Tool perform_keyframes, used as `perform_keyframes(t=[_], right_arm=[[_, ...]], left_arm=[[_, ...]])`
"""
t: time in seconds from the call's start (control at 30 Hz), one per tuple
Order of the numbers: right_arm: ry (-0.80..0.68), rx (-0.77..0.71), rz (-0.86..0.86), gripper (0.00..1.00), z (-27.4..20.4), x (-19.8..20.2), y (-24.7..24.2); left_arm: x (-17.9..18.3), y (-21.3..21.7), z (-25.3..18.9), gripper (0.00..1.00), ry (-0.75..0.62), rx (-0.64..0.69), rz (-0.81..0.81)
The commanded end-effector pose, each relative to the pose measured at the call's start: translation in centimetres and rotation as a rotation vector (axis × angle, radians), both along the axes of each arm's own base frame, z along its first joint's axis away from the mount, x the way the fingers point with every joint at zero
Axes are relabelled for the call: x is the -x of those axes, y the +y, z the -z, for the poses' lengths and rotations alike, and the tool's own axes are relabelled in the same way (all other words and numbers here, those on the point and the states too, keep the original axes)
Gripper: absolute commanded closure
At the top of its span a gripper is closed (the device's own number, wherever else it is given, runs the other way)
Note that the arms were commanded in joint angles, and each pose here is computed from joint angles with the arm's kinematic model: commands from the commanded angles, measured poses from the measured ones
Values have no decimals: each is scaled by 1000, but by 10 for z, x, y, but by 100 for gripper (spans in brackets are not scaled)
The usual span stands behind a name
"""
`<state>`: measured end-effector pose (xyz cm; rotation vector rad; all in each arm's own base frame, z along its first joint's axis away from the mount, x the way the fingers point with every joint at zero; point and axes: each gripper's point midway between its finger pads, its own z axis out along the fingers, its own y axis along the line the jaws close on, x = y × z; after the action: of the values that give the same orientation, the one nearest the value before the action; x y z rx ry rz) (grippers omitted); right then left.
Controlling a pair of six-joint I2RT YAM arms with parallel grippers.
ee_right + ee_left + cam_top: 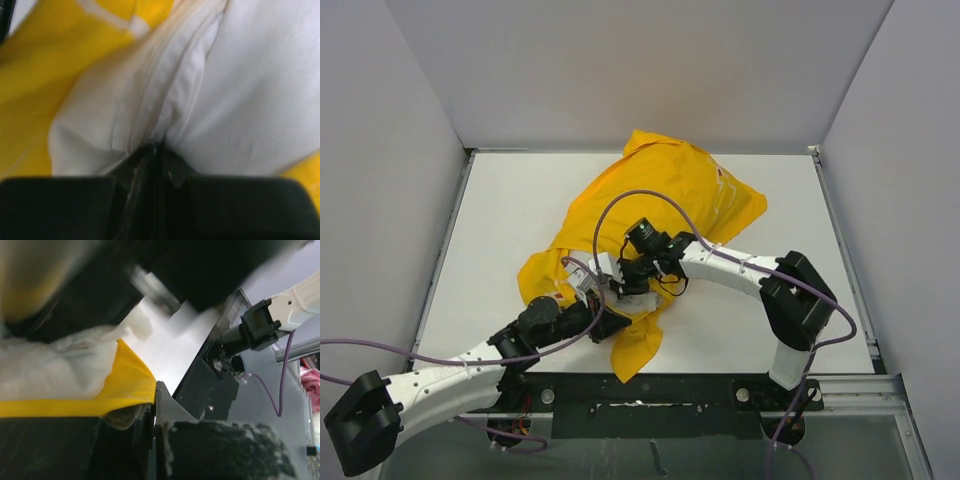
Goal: Put the pillow into the pillowcase
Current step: Stuff the pillow into the pillowcase.
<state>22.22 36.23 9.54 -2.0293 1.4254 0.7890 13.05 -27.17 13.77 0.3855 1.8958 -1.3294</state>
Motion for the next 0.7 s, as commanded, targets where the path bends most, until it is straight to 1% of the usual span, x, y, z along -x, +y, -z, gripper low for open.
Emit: perform_keyframes(t=[0.0,0.07,0.13,0.2,0.27,0.3,0.37,0.43,0.47,0.5,0.57,0.6,0.67], right_arm=[[-43,60,310,100,53,-26,13],[7,81,373,100,68,-34,12],[77,83,379,100,78,-31,12],[141,58,331,100,80,-19,13],[228,7,250,100,73,-4,14],[278,-16,206,99,66,3,12],[404,-74,114,90,50,19,8],[500,-130,26,84,33,32,3],[521,-143,-4,80,30,38,0],[526,-148,-25,77,29,42,-2],[502,-138,-29,73,33,43,-2],[468,-110,8,72,39,37,-1],[404,-68,105,71,44,16,2]], left_arm=[[20,-32,-103,100,-183,237,177],[28,-37,-118,100,-205,259,206],[37,-37,-132,100,-237,283,217],[41,-32,-140,100,-263,291,198],[39,-28,-139,100,-277,276,167],[36,-26,-139,100,-287,277,145],[27,-22,-137,100,-303,292,86],[17,-18,-132,100,-305,298,22],[10,-17,-125,95,-296,284,-14],[5,-16,-119,87,-284,269,-43],[-3,-15,-107,68,-246,226,-86],[-6,-14,-99,60,-223,192,-104],[-12,-10,-79,52,-184,89,-134]])
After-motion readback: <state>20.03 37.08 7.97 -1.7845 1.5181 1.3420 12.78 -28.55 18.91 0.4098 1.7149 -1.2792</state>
